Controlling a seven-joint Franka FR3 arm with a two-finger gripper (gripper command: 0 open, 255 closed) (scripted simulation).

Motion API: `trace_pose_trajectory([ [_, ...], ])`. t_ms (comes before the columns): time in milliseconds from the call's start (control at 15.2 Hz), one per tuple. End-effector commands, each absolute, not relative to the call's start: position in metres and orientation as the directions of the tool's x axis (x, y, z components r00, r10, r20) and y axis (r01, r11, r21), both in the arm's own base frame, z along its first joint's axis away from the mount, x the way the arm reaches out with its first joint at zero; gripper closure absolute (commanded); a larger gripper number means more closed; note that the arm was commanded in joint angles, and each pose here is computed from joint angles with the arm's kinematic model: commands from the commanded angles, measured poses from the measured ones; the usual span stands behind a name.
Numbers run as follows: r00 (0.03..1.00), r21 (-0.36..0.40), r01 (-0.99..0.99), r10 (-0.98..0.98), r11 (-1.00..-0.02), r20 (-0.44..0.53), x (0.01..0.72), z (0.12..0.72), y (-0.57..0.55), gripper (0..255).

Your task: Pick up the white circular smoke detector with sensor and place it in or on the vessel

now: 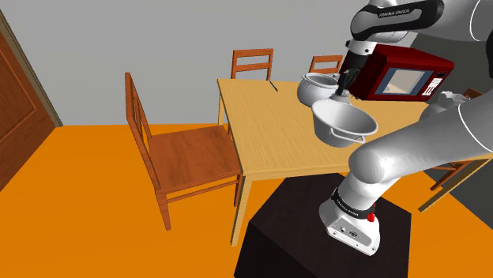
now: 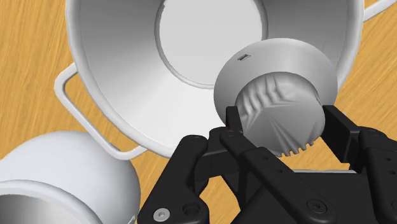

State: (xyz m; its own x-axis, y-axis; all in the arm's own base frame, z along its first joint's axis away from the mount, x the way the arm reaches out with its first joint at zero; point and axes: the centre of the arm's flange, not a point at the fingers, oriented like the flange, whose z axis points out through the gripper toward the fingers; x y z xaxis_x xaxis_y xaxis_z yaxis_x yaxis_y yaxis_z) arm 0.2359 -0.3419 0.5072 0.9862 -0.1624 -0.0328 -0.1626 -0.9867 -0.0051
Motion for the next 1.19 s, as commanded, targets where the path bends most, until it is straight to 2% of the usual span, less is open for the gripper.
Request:
trace_pose_trajectory([
  [0,0.986,-0.005,-0.161,-0.161,-0.987,-0.033,0.215,0.508,-0.362,255],
  [132,0.986,-0.005,-0.161,-0.161,-0.987,-0.033,0.19,0.509,-0.385,255],
  [1122,0.986,-0.005,-0.161,-0.161,-0.987,-0.033,0.19,0.43,-0.385,255],
])
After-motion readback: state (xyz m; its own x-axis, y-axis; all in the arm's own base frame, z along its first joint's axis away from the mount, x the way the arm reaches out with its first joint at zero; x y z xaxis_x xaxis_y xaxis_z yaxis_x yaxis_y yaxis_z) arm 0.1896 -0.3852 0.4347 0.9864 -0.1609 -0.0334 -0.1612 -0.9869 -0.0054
